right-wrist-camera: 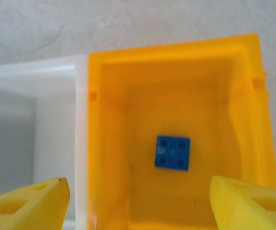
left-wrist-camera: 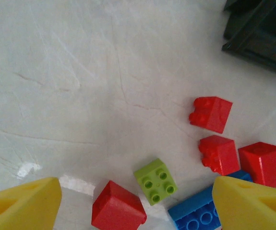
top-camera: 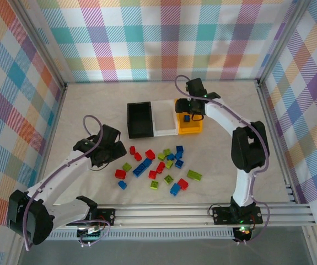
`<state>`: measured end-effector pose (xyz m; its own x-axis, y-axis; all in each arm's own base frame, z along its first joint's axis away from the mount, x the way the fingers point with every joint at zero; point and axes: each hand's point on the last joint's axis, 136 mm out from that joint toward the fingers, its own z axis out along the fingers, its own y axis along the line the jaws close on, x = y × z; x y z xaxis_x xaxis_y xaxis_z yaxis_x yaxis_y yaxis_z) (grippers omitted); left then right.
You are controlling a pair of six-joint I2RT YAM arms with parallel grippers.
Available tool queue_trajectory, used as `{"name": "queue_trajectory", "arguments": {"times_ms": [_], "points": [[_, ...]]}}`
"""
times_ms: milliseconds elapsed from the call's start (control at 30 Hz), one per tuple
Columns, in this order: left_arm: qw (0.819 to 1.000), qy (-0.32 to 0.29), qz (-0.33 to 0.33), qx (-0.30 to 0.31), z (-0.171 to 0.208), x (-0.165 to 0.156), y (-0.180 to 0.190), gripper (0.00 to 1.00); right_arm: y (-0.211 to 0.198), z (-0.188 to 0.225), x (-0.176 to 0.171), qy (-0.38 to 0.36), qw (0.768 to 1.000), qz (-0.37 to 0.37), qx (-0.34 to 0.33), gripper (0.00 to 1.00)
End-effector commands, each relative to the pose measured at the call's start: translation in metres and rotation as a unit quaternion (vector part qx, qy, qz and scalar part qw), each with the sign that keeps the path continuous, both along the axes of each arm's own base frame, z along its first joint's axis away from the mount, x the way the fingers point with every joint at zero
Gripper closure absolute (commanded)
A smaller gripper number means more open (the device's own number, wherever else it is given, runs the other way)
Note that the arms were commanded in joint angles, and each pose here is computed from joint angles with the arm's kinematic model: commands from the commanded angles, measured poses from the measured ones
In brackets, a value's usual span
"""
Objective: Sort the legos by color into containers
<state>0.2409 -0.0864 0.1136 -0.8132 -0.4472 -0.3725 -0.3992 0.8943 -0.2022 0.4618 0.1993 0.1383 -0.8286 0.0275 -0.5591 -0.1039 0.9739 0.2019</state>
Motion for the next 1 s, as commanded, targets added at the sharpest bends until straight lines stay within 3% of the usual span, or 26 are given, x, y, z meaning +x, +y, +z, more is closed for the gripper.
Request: {"name": "queue_trajectory", "arguments": {"times_ms": [0,167,400,533,700,967], "points": [[0.998,0.065,0.004,-0.009,-0.025,-0.022,0.000,0.20,0.005,0.015,-0.020,-0.013,0.999,0.010,0.031,0.23],[0.993,0.101,-0.046,-0.033,-0.045,-0.041,-0.015,0.11,-0.004,0.002,-0.040,0.000,1.000,0.003,0.031,0.23],[0.987,0.124,-0.099,0.017,-0.059,-0.062,-0.018,0.08,-0.008,-0.005,-0.045,0.003,0.999,-0.003,0.032,0.23],[0.984,0.138,-0.105,0.029,-0.072,-0.065,-0.018,0.16,-0.010,-0.003,-0.044,-0.002,0.999,-0.008,0.032,0.23],[0.981,0.151,-0.115,0.043,-0.081,-0.066,-0.020,0.18,-0.013,-0.002,-0.045,-0.004,0.999,-0.012,0.031,0.23],[0.980,0.145,-0.115,0.067,-0.087,-0.059,-0.017,0.37,-0.015,-0.002,-0.047,-0.006,0.999,-0.016,0.031,0.22]]}}
